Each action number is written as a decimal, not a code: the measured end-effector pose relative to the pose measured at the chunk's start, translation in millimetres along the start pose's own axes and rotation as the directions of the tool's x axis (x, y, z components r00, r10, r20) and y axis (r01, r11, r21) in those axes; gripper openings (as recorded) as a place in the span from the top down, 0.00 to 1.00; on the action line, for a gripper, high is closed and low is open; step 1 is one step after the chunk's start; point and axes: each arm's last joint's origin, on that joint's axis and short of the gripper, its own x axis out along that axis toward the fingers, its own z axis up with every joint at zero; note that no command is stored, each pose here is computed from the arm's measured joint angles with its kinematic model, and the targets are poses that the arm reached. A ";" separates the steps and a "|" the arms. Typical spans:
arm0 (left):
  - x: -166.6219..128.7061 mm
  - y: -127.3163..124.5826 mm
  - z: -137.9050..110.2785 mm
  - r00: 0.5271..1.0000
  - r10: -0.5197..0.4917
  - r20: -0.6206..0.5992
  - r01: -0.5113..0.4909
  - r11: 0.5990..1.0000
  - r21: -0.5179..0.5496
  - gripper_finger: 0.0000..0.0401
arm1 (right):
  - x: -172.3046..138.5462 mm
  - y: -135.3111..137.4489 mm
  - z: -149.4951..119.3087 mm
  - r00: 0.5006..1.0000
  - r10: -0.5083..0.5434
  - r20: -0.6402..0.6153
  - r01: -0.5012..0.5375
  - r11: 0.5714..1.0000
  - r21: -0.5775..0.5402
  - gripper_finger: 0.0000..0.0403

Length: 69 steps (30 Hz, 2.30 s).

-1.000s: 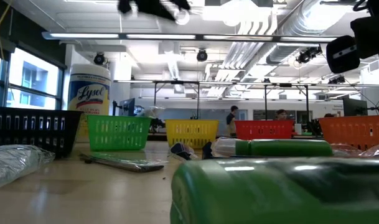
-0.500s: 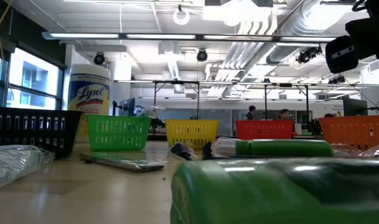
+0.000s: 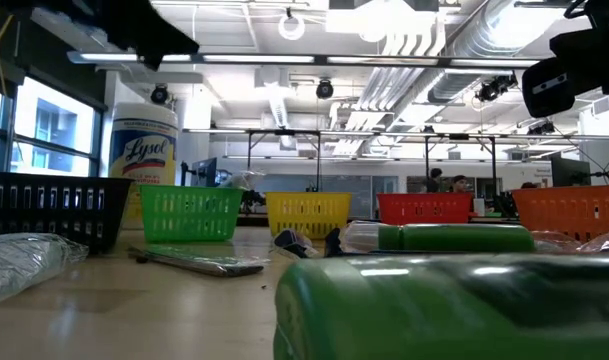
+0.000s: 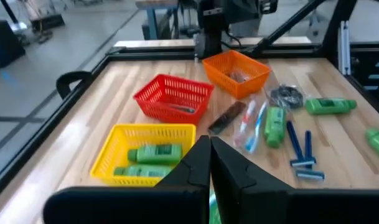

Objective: Pick & Place Travel size toiletries
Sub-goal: Put the blue toothbrush into the green bin

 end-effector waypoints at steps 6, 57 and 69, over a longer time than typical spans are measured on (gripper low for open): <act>-17.6 3.6 -26.3 0.992 0.028 0.126 -0.026 0.999 -0.020 1.00 | 0.4 0.0 -0.8 1.000 -0.001 -0.009 0.001 1.000 0.000 0.99; -25.2 5.2 -118.3 0.987 0.041 0.156 -0.052 0.996 0.068 1.00 | 4.3 -3.4 -0.7 0.992 -0.129 -0.007 0.129 0.990 0.057 0.99; -25.2 5.2 -118.3 0.987 0.042 0.156 -0.052 0.997 0.060 1.00 | 8.4 -4.5 2.5 0.982 -0.185 0.025 0.184 0.982 0.032 0.99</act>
